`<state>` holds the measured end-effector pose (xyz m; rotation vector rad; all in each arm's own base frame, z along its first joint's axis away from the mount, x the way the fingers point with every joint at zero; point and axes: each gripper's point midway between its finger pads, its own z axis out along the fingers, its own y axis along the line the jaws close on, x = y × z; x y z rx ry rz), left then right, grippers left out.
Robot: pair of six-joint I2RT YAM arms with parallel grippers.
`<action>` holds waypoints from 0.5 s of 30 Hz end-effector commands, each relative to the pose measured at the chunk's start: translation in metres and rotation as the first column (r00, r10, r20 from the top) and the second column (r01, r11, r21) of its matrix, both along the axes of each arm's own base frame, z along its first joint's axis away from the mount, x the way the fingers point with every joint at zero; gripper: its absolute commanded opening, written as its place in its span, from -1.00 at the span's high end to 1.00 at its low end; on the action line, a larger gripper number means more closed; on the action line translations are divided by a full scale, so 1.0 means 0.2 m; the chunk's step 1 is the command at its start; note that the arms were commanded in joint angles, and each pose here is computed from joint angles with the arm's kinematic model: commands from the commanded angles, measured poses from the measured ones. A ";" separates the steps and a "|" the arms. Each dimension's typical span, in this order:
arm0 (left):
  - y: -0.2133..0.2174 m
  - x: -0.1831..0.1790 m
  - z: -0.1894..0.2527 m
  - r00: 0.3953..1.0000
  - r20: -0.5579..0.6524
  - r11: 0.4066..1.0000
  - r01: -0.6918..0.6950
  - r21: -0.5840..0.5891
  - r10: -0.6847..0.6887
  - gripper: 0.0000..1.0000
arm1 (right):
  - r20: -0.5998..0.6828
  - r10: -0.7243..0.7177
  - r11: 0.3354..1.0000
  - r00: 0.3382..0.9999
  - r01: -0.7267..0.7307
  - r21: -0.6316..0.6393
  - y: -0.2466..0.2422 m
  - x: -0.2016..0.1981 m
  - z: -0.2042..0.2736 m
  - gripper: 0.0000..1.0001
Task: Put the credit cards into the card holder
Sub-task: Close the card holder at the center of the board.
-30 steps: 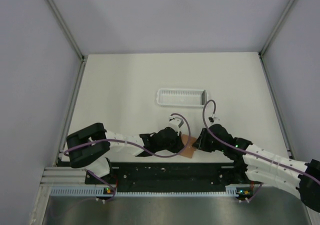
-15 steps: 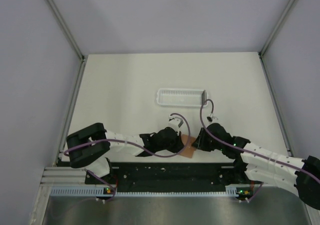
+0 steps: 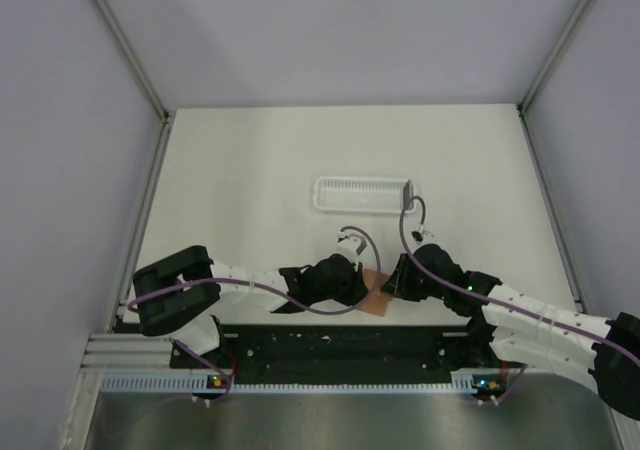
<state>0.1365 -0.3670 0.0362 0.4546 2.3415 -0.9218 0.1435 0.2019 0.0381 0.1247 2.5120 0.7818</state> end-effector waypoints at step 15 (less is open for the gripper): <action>-0.01 0.00 0.00 1.000 -0.007 1.000 0.003 0.001 -0.003 1.00 | 0.068 0.009 0.997 0.998 -0.015 0.082 0.09 0.07 0.16 0.48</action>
